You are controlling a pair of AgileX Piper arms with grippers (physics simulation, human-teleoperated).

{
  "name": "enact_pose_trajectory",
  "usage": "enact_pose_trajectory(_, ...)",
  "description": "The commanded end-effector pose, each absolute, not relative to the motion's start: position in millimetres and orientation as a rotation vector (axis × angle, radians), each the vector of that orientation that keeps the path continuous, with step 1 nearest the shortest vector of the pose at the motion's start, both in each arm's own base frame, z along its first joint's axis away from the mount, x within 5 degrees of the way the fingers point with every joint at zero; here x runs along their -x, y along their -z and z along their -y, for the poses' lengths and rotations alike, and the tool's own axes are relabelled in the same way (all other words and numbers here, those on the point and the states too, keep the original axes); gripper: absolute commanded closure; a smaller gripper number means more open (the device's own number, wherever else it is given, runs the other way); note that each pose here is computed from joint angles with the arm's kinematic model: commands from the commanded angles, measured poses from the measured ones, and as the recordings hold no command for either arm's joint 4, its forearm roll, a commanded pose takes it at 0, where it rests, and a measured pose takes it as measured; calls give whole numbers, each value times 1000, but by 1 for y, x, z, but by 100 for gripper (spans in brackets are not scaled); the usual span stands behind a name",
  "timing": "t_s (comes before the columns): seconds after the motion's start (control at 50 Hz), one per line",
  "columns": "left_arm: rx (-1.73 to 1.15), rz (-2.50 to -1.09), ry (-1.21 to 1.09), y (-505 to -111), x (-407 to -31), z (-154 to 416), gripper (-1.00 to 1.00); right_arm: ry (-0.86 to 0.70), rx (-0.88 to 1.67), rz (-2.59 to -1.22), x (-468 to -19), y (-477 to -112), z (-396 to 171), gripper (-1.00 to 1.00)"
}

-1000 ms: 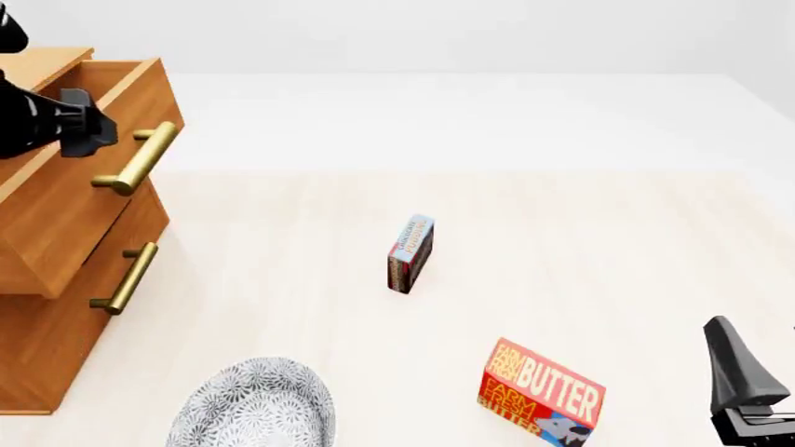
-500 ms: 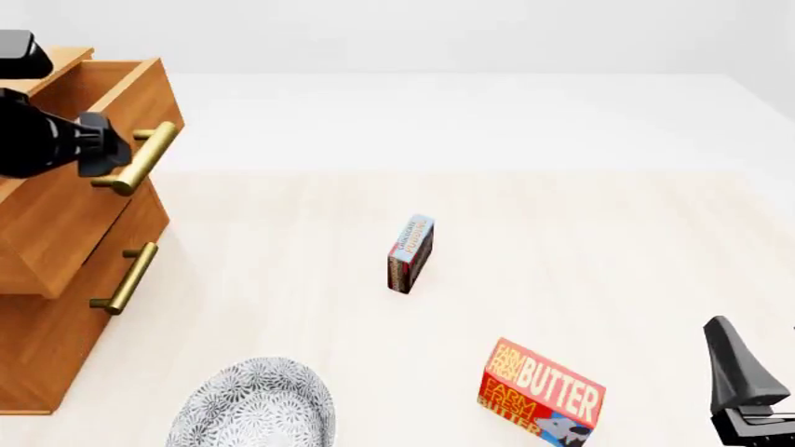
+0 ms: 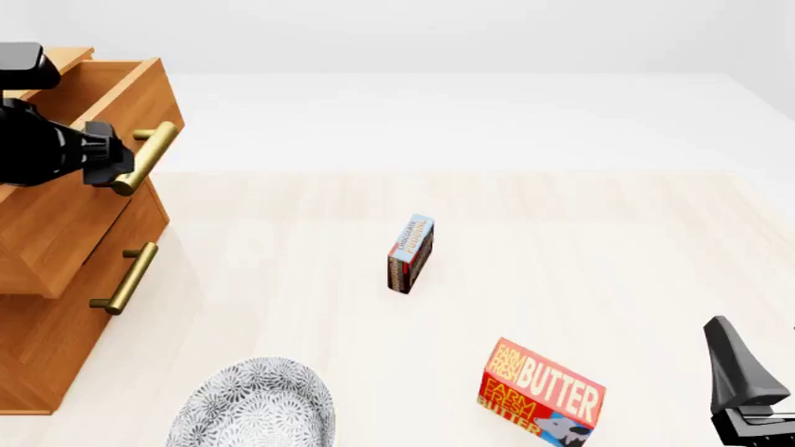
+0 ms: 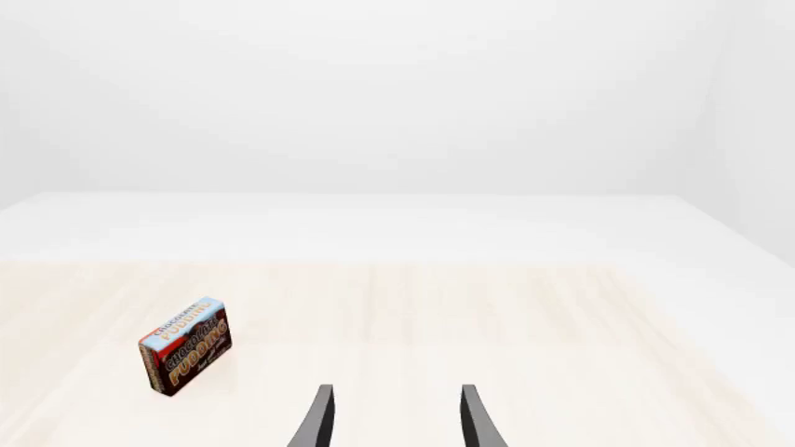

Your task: Put the chocolate pudding in the top drawer of the cabinet and close it.

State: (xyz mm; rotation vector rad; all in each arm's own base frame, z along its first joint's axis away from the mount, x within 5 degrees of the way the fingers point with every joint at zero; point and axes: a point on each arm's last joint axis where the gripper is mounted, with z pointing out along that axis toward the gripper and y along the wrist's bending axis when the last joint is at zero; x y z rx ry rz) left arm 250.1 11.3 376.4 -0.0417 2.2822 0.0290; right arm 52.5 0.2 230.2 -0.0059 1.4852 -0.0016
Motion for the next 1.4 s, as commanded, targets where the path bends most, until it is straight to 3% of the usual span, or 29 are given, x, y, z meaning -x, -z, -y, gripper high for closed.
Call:
enact_pose_trajectory(0.02,25,-2309,-15,-368,-255,-7,-100,2,6,-1485,-53,-230,0,-100)
enact_pose_trajectory(1.4,-118,-2337,51,-356,-242,25,-100,2,6,-1485,-53,-230,0,-100)
